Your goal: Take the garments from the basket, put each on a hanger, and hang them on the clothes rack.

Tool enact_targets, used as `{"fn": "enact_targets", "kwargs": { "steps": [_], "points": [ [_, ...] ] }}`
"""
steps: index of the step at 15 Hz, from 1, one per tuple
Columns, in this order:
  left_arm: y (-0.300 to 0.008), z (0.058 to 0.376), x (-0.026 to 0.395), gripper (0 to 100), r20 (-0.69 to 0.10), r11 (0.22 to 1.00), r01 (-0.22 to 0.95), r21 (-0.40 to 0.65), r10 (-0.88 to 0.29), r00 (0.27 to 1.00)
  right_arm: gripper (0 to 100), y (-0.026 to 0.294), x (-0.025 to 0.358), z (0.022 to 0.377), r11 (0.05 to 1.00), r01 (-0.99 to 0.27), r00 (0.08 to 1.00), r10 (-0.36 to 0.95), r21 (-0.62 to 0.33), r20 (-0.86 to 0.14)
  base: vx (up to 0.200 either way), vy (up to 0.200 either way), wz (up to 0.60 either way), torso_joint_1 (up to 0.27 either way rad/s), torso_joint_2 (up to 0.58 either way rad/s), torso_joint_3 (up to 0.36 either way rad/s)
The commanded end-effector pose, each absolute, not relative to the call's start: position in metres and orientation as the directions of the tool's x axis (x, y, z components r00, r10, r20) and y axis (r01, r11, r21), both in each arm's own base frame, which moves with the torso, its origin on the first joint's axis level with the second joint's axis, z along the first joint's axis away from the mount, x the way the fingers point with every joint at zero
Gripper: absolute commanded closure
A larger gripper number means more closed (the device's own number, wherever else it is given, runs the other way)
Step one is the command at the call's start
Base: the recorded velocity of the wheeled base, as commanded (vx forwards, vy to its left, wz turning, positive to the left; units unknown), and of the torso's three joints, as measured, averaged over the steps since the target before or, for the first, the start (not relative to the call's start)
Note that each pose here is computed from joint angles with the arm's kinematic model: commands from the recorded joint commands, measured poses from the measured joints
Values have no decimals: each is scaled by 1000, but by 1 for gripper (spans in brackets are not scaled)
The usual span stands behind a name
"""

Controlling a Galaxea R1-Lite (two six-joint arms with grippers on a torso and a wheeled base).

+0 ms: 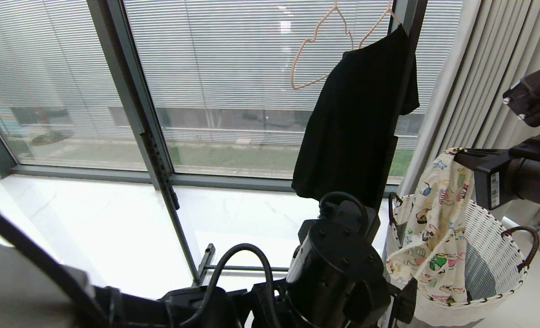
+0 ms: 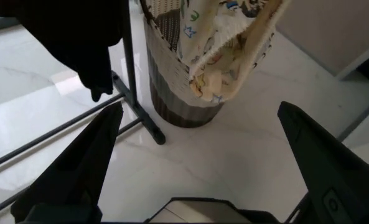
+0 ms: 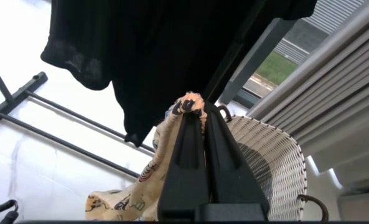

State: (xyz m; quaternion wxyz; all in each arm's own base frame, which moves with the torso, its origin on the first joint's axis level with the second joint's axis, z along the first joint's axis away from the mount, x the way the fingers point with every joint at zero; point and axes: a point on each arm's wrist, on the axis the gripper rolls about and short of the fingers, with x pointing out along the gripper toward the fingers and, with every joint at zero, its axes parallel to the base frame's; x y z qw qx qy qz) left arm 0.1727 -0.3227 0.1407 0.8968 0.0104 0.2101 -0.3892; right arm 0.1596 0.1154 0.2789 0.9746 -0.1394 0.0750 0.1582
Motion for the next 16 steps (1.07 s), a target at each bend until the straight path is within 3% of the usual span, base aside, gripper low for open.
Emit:
{"fn": "enact_targets", "kwargs": {
  "steps": [1, 16],
  "points": [
    [-335, 114, 200, 0, -425, 734, 667, -128, -648, 632, 100, 117, 158, 279, 909, -339, 935, 298, -242, -191, 0, 0, 0, 0, 0, 0],
    [-362, 93, 245, 0, -397, 726, 685, -63, -648, 650, 100, 125, 143, 282, 888, -407, 910, 374, -216, -177, 0, 0, 0, 0, 0, 0]
  ]
}}
